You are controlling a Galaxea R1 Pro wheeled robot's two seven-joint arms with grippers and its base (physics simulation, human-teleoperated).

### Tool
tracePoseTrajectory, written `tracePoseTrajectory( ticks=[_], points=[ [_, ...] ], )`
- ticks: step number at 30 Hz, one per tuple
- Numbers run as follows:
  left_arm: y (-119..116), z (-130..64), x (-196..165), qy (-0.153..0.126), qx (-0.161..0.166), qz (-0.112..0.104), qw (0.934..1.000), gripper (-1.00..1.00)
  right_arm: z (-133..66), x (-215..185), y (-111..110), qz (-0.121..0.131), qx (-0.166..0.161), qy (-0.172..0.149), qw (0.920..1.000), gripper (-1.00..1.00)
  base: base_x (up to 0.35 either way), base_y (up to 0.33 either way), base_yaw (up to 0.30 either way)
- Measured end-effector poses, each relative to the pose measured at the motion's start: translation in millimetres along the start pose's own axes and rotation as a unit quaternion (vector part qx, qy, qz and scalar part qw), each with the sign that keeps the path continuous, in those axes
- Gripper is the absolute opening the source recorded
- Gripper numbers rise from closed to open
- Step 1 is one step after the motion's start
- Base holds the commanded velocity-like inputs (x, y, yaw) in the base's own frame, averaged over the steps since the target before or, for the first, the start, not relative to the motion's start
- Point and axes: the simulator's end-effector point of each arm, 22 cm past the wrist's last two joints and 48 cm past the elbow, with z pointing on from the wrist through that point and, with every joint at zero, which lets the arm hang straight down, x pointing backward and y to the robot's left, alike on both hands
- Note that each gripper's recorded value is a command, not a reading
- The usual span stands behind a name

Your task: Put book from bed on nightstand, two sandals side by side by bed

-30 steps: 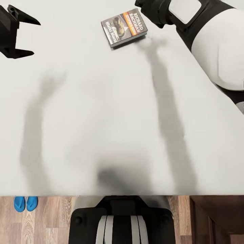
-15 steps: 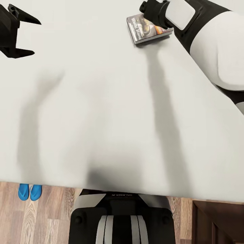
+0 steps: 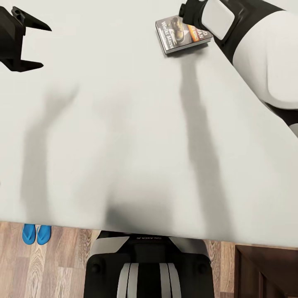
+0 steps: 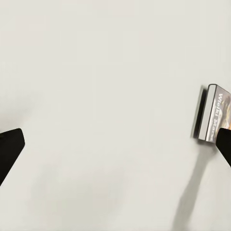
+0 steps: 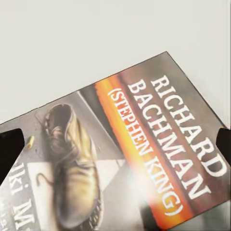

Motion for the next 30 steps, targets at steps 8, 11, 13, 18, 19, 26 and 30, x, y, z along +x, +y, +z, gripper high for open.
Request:
tracePoseTrajectory(
  ticks=[8, 11, 13, 18, 19, 26, 30],
  points=[
    [1.0, 0.7, 1.2, 0.001, -0.001, 0.000, 1.0000, 1.00, -0.3, -3.9, -4.0, -0.018, 0.010, -0.006, 0.9998, 1.00, 0.000, 0.000, 0.000],
    [1.8, 1.6, 1.8, 0.002, -0.001, 0.000, 1.0000, 1.00, 0.1, -4.4, -4.1, -0.019, 0.010, -0.007, 0.9997, 1.00, 0.000, 0.000, 0.000],
    [2.9, 2.6, 2.5, 0.003, -0.002, 0.000, 1.0000, 1.00, 0.6, -4.9, -4.0, -0.020, 0.010, -0.007, 0.9997, 1.00, 0.000, 0.000, 0.000],
    [7.2, 6.6, 5.2, 0.006, -0.005, -0.001, 1.0000, 1.00, 1.9, -9.6, -3.2, -0.021, 0.009, -0.012, 0.9997, 1.00, 0.000, 0.000, 0.000],
    [8.0, 7.6, 5.9, 0.007, -0.005, -0.001, 1.0000, 1.00, 2.5, -9.5, -3.3, -0.020, 0.009, -0.013, 0.9997, 1.00, 0.000, 0.000, 0.000],
    [12.3, 19.2, 19.6, 0.021, -0.014, 0.011, 0.9996, 1.00, 7.1, -6.7, -4.4, -0.018, 0.009, -0.021, 0.9996, 1.00, 0.000, 0.000, 0.000],
    [13.9, 22.6, 22.4, 0.024, -0.016, 0.013, 0.9995, 1.00, 9.5, -2.9, -4.8, -0.018, 0.009, -0.021, 0.9996, 1.00, 0.000, 0.000, 0.000]
  ],
)
